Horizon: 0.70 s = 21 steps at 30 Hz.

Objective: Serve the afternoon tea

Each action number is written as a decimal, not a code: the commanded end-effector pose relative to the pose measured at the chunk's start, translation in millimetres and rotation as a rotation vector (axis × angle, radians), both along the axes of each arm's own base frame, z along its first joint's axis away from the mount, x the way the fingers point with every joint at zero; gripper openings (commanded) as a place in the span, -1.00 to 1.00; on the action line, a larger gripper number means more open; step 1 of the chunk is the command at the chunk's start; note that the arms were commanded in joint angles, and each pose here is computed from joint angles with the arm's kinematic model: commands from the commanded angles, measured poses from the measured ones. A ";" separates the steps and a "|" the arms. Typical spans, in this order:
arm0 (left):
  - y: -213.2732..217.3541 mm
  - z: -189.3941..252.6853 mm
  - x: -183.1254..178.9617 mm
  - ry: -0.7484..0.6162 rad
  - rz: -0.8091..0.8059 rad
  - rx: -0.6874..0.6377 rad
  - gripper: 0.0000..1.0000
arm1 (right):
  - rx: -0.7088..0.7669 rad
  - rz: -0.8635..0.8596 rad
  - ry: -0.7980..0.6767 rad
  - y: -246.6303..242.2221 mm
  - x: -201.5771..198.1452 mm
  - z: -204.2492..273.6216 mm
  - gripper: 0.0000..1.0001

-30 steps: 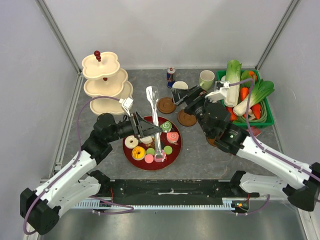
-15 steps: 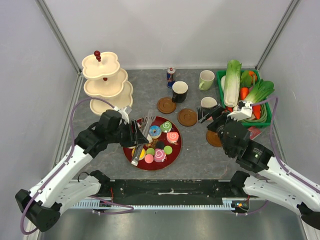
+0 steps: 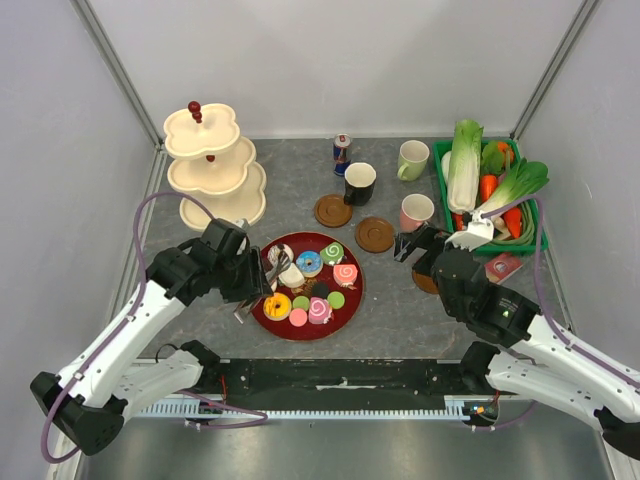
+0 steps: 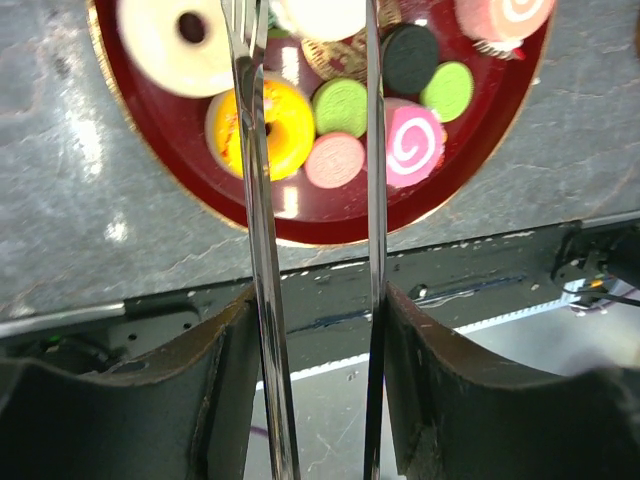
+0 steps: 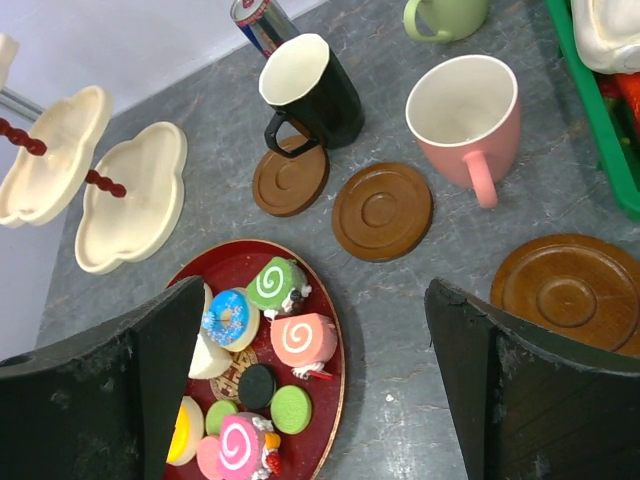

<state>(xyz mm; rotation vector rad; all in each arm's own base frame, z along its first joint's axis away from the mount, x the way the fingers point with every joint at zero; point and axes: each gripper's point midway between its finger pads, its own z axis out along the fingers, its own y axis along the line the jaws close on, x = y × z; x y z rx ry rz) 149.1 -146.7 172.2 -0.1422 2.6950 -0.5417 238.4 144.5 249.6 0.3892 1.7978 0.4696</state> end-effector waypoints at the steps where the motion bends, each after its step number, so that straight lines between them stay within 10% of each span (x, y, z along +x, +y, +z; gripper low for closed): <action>1: 28.4 6.0 -4.6 -0.010 0.041 0.130 0.09 | -0.032 -0.013 -0.011 -6.8 -0.5 -0.5 0.96; 21: 41.0 -9.3 -21.0 0.085 0.061 0.195 0.24 | -0.084 -0.027 0.018 -10.1 0.1 -19.4 0.96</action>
